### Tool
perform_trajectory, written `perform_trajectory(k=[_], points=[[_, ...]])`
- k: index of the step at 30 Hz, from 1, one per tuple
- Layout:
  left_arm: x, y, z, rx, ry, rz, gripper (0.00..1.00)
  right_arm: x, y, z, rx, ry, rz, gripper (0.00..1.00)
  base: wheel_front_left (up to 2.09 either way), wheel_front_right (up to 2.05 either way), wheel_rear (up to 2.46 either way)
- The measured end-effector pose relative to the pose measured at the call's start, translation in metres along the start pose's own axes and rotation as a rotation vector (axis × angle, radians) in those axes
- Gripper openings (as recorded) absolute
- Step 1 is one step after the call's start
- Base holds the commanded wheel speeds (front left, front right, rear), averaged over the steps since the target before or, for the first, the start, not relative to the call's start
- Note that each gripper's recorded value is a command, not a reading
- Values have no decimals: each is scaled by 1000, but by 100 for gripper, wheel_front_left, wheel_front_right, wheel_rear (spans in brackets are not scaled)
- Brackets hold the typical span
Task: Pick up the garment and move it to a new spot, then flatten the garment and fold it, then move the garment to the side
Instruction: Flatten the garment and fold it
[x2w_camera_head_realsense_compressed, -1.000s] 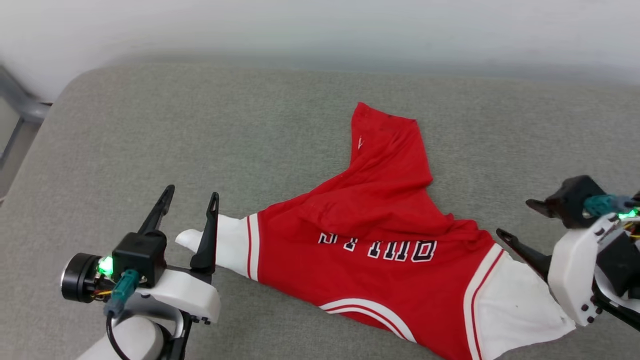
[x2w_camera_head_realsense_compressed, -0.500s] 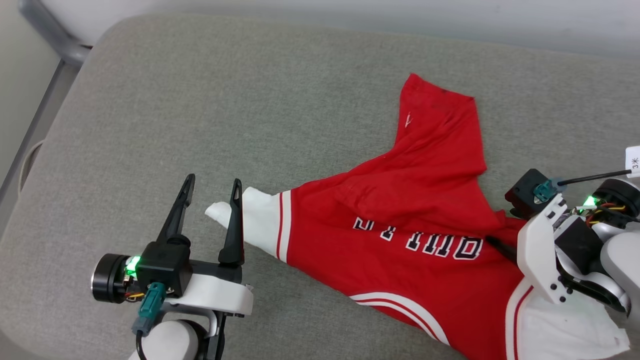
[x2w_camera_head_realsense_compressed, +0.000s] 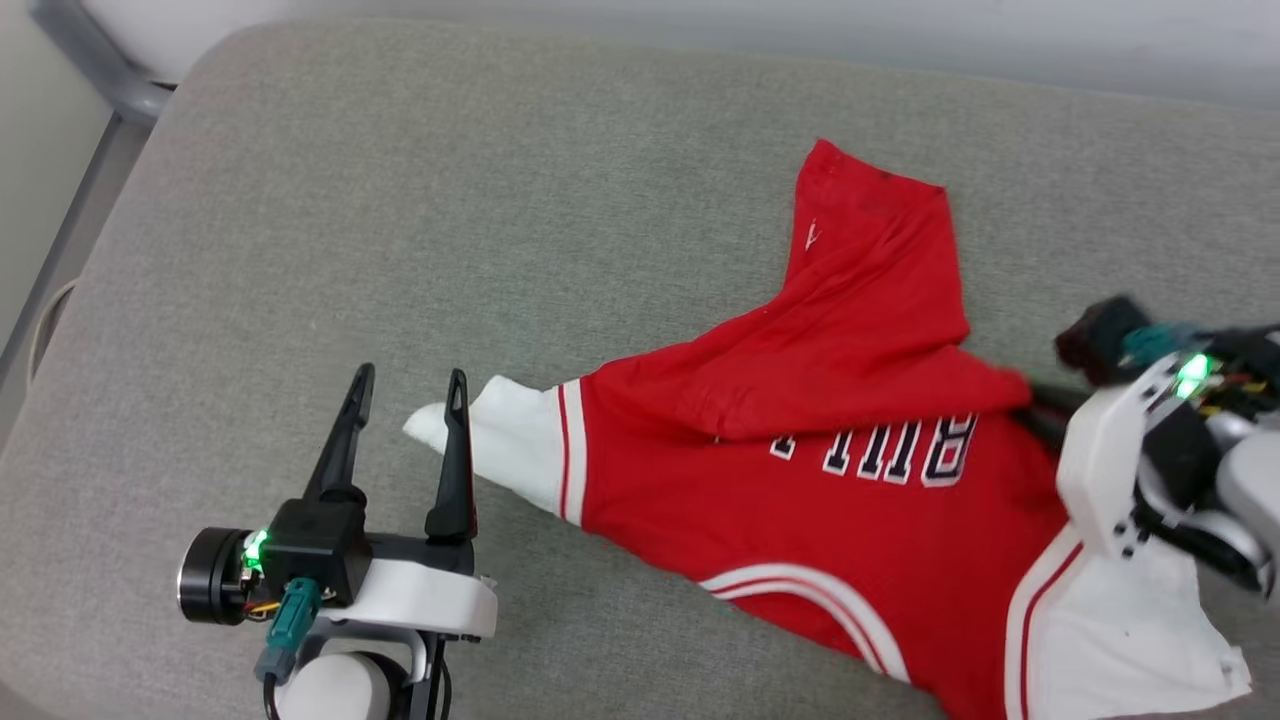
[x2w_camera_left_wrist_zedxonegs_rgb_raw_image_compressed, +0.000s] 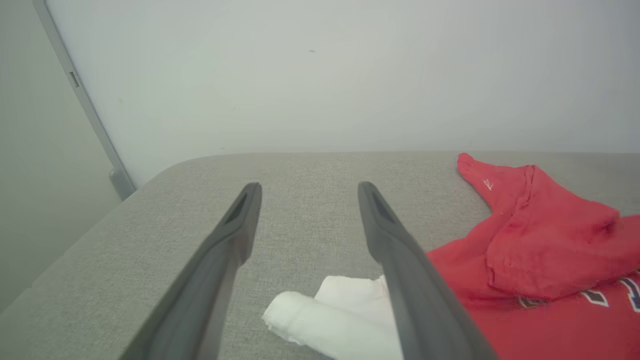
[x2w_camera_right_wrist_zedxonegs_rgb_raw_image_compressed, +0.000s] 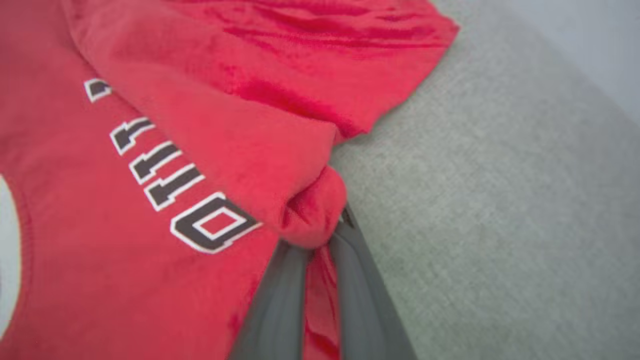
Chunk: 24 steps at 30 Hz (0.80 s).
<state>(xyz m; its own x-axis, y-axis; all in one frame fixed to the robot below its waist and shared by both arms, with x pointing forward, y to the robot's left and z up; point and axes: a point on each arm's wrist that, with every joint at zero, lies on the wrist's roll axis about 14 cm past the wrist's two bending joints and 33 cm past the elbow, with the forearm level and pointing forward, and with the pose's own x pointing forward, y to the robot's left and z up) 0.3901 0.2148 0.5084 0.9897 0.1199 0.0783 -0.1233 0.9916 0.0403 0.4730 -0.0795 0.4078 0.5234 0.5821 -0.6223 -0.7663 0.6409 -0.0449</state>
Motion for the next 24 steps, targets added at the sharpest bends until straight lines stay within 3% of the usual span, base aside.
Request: perform_trajectory(k=[6,11,24], points=[[1,-8,0,-8,-8,-24,100,-27,-34,49,21,-182,-89,0,0,0,0],[3,-12,-5,-12,4,-36,100,-29,-57,71,20,-231,-137,0,0,0,0],[13,-8,-23,-7,45,-24,100,26,-122,40,137,-104,-303,0,0,0,0]])
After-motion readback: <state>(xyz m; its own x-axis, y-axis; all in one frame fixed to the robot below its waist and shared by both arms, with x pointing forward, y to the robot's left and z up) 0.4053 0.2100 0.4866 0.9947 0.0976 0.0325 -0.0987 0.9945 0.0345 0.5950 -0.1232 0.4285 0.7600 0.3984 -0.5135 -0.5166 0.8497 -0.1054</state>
